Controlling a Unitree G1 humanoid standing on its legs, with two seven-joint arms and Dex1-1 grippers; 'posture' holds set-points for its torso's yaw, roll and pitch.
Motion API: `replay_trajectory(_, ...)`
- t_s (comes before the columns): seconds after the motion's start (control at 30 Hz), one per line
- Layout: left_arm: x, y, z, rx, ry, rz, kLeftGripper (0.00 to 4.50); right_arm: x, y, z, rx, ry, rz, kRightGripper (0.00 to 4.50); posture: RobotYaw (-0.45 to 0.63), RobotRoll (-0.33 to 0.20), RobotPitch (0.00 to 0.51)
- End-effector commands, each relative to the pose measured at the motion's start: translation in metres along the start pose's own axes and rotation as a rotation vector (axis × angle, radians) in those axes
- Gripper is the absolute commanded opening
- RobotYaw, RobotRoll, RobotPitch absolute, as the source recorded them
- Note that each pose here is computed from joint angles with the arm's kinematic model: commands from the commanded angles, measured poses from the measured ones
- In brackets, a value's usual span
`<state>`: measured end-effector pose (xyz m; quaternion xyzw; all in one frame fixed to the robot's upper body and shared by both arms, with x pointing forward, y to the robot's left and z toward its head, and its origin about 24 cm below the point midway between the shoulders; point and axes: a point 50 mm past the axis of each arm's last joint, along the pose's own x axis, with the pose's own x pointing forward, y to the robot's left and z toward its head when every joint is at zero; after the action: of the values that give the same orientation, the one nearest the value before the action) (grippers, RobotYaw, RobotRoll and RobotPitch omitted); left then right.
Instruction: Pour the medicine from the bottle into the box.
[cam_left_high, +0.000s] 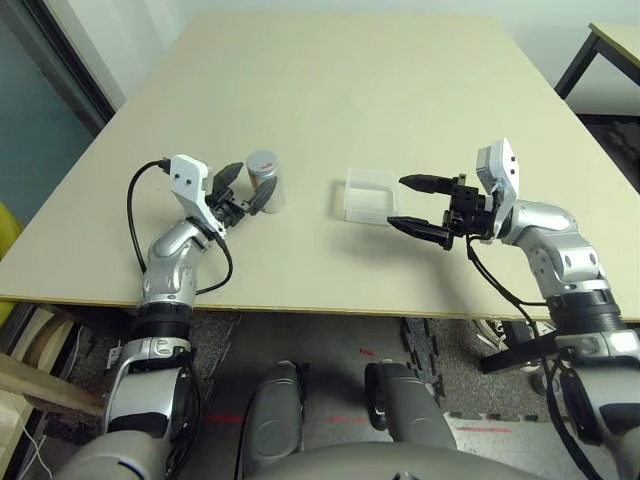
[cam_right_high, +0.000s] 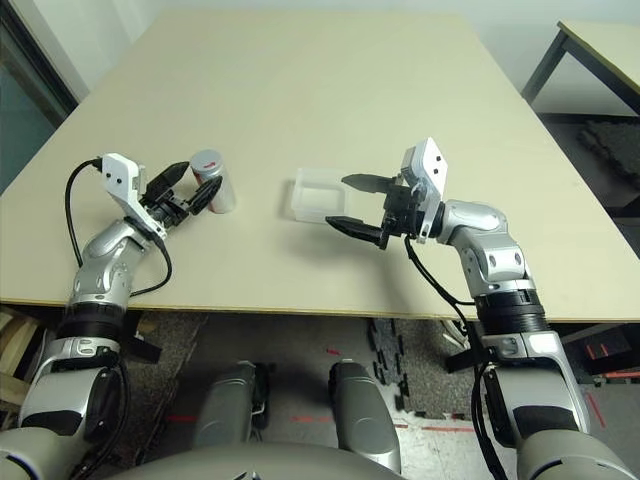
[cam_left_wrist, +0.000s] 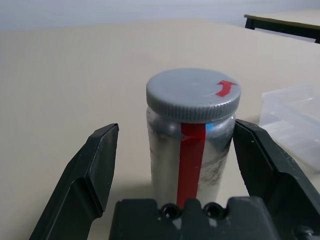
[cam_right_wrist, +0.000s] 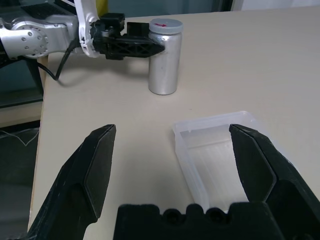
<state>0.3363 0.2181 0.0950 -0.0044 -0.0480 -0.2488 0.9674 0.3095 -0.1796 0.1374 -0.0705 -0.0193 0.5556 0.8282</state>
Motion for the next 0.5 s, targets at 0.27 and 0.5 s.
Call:
replay_trajectory(0.27, 0.017, -0.002, -0.005, 0.017, 0.028, -0.003, 4.45, 0.001, 0.002, -0.001, -0.003, -0.004, -0.004, 4.5, -0.11, 0.0, 0.103)
replay_trajectory(0.5, 0.027, -0.006, -0.009, 0.0, 0.031, 0.007, 4.45, 0.002, 0.003, 0.002, -0.007, -0.009, -0.009, 4.5, -0.12, 0.0, 0.105)
